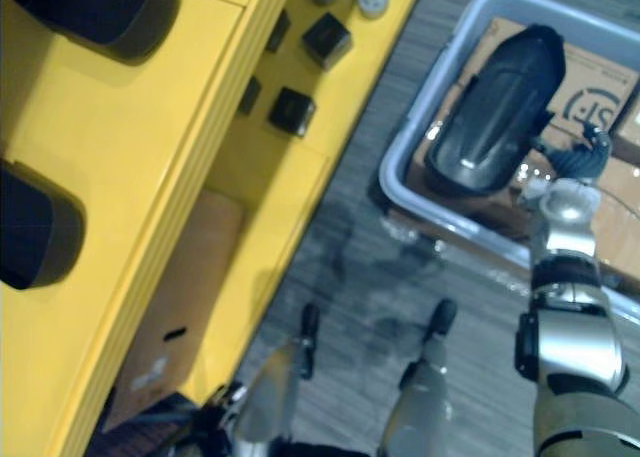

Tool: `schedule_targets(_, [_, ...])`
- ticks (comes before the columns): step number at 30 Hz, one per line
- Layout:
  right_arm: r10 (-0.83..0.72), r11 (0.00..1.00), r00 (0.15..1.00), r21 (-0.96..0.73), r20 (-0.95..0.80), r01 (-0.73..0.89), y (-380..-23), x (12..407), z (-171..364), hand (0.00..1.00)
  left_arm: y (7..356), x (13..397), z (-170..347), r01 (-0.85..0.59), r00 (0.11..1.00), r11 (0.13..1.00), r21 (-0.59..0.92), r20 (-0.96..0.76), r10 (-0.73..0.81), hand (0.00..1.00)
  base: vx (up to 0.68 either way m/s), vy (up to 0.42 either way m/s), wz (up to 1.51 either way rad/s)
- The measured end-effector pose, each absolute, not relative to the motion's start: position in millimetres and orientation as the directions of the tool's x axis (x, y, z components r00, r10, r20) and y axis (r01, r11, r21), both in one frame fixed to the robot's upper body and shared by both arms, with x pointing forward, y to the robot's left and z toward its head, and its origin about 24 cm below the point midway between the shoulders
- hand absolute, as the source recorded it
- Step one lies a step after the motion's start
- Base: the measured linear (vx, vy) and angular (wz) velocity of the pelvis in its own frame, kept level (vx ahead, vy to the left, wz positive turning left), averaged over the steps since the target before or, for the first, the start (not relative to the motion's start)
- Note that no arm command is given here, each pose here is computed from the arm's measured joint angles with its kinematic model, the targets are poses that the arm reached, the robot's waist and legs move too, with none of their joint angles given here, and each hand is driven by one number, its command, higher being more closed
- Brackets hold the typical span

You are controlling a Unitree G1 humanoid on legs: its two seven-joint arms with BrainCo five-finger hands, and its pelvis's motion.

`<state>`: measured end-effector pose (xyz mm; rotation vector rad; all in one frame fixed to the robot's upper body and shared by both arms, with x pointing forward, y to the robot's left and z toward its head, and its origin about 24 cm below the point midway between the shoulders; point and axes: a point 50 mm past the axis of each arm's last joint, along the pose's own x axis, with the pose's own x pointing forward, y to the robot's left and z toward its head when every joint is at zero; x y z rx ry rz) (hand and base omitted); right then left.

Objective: Walk over and take plastic housings, then place them on the shelf

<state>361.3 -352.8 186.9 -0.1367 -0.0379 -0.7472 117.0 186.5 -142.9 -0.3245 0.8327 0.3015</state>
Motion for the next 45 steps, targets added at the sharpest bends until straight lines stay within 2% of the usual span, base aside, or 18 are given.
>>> schedule_targets(4, [-0.675,0.710,0.734,-0.210,0.072,0.673,-364,356,188,1.00,186,117,-143,-0.383,0.637,0.909,-0.164,-0.759,0.131,0.00,-0.01,-0.003,0.04])
schedule_targets(9, [-0.625,0.731,0.780,-0.340,0.014,0.592,-364,358,182,1.00,186,117,-143,-0.375,0.639,0.913,-0.163,-0.758,0.127,0.00,0.01,-0.013,0.11])
schedule_targets(15, [-0.636,0.644,0.772,-0.549,0.004,0.533,-361,361,185,1.00,186,118,-142,-0.363,0.644,0.918,-0.160,-0.755,0.123,0.00,0.00,-0.002,0.01])
schedule_targets(28, [-0.753,0.546,0.658,-0.572,-0.015,0.612,-371,353,179,1.00,186,120,-137,-0.356,0.676,0.924,-0.138,-0.721,0.153,0.00,0.00,-0.012,-0.03])
schedule_targets(29, [-0.766,0.542,0.643,-0.551,-0.013,0.635,-373,352,179,0.00,187,120,-137,-0.353,0.676,0.927,-0.130,-0.720,0.156,0.00,0.00,-0.025,-0.06])
schedule_targets(33, [-0.819,0.488,0.574,-0.510,0.014,0.708,-380,345,182,0.00,189,120,-136,-0.352,0.677,0.928,-0.121,-0.718,0.163,0.00,0.00,-0.043,-0.17])
schedule_targets(36, [-0.874,0.408,0.478,-0.396,0.091,0.823,-390,336,194,0.00,191,120,-135,-0.353,0.679,0.929,-0.115,-0.715,0.169,0.00,0.00,-0.023,-0.12])
schedule_targets(38, [-0.878,0.390,0.455,-0.329,0.147,0.860,-393,333,203,0.00,192,120,-135,-0.354,0.678,0.929,-0.112,-0.714,0.173,0.00,0.00,-0.001,-0.07])
schedule_targets(42, [-0.814,0.431,0.453,-0.145,0.362,0.891,-378,331,236,0.00,193,121,-134,-0.380,0.674,0.918,-0.116,-0.714,0.189,0.00,0.00,0.002,-0.15])
schedule_targets(45, [-0.780,0.500,0.471,-0.043,0.412,0.865,-356,335,236,0.00,194,120,-135,-0.376,0.669,0.921,-0.104,-0.718,0.192,0.00,0.00,-0.010,-0.12])
